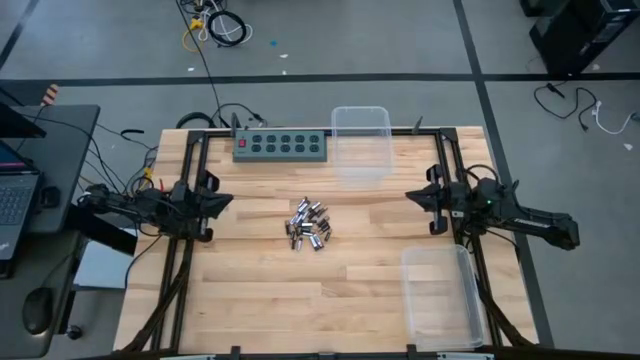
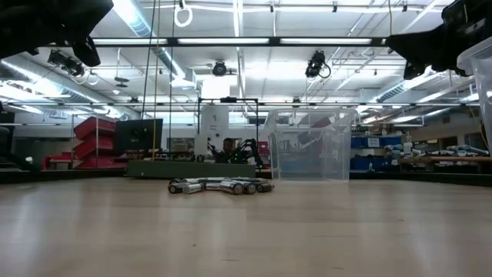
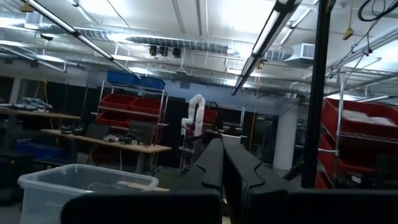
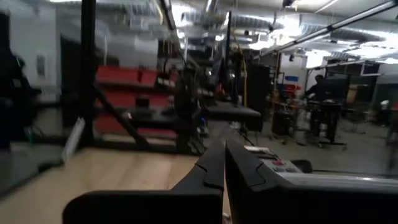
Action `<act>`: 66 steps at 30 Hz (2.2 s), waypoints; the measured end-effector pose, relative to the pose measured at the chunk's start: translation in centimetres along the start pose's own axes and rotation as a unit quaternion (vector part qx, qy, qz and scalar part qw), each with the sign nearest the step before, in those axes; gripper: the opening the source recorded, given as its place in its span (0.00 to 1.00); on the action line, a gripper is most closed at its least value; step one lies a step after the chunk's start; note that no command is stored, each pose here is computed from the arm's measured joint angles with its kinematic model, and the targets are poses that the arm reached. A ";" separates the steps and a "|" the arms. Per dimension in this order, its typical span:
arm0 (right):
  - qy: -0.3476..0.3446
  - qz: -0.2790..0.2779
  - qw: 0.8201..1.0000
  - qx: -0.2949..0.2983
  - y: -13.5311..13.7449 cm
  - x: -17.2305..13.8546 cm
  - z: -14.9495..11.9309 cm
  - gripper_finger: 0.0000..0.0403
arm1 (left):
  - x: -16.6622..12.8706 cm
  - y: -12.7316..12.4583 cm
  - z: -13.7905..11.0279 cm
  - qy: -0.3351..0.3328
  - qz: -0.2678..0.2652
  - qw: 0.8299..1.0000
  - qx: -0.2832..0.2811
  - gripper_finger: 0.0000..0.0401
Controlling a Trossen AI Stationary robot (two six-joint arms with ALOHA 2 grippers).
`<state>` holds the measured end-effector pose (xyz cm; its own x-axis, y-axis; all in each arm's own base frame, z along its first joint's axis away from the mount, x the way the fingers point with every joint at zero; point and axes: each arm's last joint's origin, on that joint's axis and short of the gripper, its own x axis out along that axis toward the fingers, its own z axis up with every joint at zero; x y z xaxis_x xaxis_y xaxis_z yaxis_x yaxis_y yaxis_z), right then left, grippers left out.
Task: Sort batteries
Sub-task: Put the silver battery into the top transparent bin
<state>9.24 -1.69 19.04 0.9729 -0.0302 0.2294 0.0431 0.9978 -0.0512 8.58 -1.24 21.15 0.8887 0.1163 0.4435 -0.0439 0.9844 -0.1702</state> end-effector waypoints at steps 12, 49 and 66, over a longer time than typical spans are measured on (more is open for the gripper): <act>-0.051 0.027 0.998 0.019 0.1 0.0 2.7 0.01 | 1.1 -0.5 -2.1 0.087 -0.018 0.996 -0.007 0.00; -0.057 -0.015 0.998 0.002 -1.5 6.3 12.3 0.01 | 7.8 -1.5 -5.7 0.291 0.074 0.938 0.172 0.01; -0.090 -0.016 0.996 -0.012 -1.4 6.2 13.0 0.01 | 8.4 -0.7 -11.1 0.370 0.068 0.918 0.123 0.01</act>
<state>12.28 -2.55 33.13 0.9146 -0.0490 0.4013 0.0814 0.9946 -0.0642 21.15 -2.44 15.20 0.9301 0.2079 -0.3028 -0.1976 0.9781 0.0648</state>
